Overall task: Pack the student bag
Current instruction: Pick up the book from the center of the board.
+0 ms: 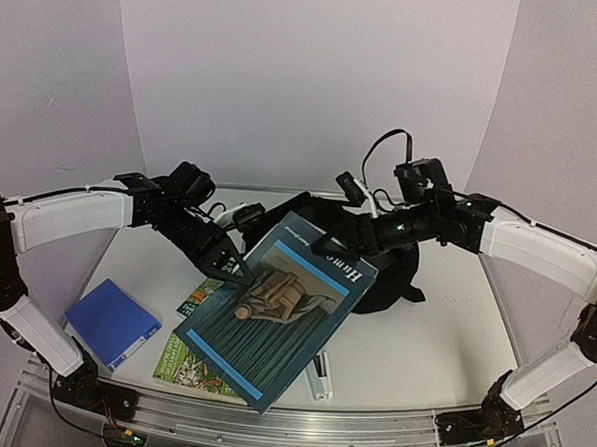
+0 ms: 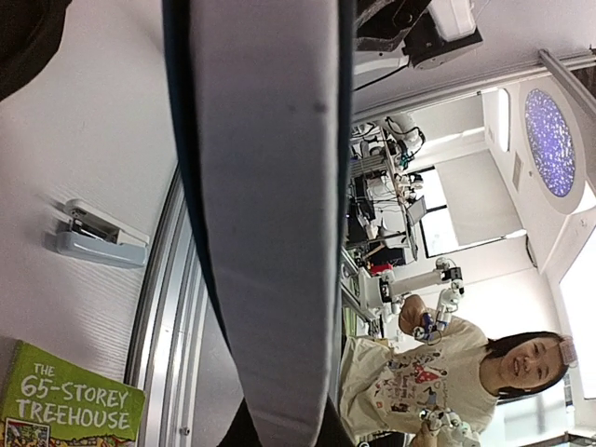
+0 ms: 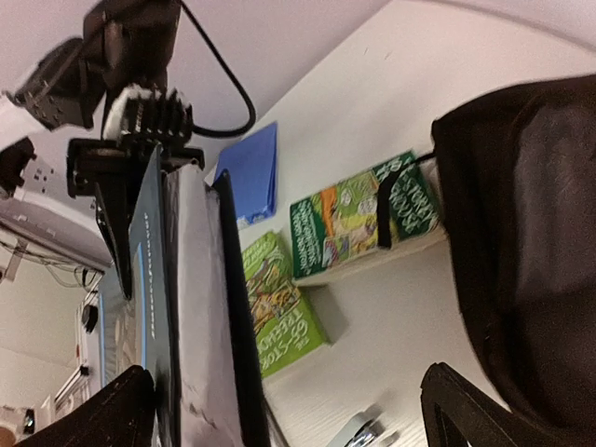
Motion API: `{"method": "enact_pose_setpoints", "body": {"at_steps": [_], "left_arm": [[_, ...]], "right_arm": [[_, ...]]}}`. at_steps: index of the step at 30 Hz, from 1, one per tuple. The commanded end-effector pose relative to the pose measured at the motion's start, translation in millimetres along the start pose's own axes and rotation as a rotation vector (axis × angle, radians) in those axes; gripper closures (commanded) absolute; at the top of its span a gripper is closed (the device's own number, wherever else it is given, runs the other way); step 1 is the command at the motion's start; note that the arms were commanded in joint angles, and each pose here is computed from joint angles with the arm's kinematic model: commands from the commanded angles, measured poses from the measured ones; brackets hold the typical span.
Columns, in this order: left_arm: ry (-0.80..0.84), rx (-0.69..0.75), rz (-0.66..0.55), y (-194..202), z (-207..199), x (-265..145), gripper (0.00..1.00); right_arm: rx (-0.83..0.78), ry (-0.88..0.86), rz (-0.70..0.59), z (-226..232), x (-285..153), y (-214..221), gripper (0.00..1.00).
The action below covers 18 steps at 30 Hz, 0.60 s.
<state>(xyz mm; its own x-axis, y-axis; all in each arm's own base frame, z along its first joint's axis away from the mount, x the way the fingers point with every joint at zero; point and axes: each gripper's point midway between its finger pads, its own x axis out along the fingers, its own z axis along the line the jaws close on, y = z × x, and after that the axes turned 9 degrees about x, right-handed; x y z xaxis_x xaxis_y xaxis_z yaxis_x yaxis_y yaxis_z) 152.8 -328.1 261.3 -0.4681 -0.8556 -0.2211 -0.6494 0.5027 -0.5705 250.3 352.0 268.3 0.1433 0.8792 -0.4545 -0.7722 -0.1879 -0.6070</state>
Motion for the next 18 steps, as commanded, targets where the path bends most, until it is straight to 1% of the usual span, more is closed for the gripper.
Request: {"method": "enact_pose_setpoints", "body": {"at_steps": [1,3,6,8,13,15,17,18], "left_arm": [[0.083,0.041,0.054,1.6,-20.7,5.8,1.00],[0.090,0.037,0.063,0.9,-16.9,8.1,1.00],[0.095,0.042,0.068,-1.8,-15.5,9.2,1.00],[0.097,0.053,0.066,-4.6,-15.7,9.3,1.00],[0.103,0.063,0.066,-9.4,-15.3,10.2,1.00],[0.102,0.060,0.068,-10.2,-13.9,10.6,0.99],[0.096,0.055,0.072,-10.9,-10.6,11.4,0.92],[0.089,0.055,0.076,-10.7,-8.3,11.8,0.85]], "right_arm": [[-0.037,-0.173,0.131,26.4,1.9,23.0,0.03],[-0.047,-0.223,0.154,34.1,-0.2,28.4,0.10],[-0.045,-0.269,0.178,40.3,-2.7,34.8,0.27],[-0.036,-0.284,0.194,40.0,-2.5,40.0,0.36],[-0.009,-0.295,0.227,33.5,0.7,54.7,0.55],[-0.004,-0.292,0.224,32.5,1.3,55.1,0.68],[0.001,-0.271,0.204,30.4,2.0,50.5,0.80],[0.009,-0.244,0.185,27.4,2.8,46.2,0.86]]}}
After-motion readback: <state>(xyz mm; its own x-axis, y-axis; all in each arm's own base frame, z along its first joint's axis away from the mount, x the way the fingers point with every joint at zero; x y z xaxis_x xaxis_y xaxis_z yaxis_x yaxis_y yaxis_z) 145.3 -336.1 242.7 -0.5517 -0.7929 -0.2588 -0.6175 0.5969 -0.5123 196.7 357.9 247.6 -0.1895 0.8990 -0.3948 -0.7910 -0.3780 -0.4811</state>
